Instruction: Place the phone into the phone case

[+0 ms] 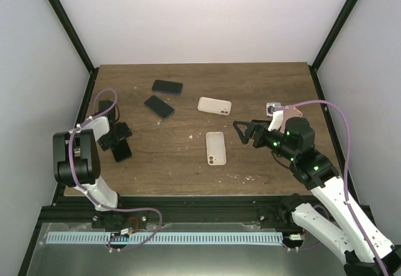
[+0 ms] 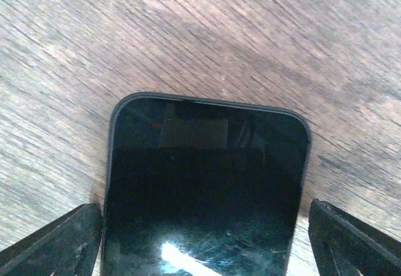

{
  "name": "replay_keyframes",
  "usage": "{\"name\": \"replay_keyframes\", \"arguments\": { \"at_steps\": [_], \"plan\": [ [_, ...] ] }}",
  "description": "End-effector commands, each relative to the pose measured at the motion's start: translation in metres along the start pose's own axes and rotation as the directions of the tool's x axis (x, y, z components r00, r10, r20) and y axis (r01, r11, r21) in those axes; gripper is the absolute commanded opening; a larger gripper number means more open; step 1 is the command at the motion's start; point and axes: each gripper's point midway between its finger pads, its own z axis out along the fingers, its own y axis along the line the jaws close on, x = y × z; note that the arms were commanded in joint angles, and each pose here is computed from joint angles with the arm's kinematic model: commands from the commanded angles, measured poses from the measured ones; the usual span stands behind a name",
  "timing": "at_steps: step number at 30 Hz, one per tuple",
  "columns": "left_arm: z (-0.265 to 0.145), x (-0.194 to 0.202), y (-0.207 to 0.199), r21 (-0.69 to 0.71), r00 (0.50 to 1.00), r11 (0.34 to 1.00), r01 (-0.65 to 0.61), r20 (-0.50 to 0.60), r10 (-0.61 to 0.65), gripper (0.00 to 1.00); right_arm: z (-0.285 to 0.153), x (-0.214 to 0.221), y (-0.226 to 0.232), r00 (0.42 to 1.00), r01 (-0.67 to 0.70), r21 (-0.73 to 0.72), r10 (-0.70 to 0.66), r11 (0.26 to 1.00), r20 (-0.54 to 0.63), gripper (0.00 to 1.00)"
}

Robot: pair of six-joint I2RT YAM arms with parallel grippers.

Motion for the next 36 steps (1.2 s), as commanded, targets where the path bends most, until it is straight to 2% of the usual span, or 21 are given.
{"name": "replay_keyframes", "arguments": {
  "at_steps": [1, 13, 23, 36],
  "plan": [
    [0.006, 0.021, -0.018, 0.094, 0.997, 0.995, 0.034, -0.073, -0.027, 0.90, -0.010, -0.019, 0.009, 0.998, 0.020, -0.004, -0.020, 1.000, 0.051, 1.00],
    [-0.002, 0.046, -0.037, 0.043, 0.993, 0.998, -0.045, -0.111, 0.050, 0.88, -0.009, -0.019, 0.008, 0.998, 0.013, -0.007, -0.012, 1.000, 0.056, 1.00],
    [0.001, 0.056, -0.026, -0.039, 0.988, 0.998, -0.056, -0.144, 0.050, 0.89, -0.004, -0.018, 0.007, 0.999, 0.019, -0.006, -0.019, 1.000, 0.048, 1.00],
    [0.002, 0.063, -0.033, -0.042, 0.985, 0.998, -0.040, -0.170, 0.032, 0.76, 0.010, -0.007, -0.009, 1.000, -0.010, 0.053, 0.010, 0.999, 0.001, 1.00]
  ]
}}
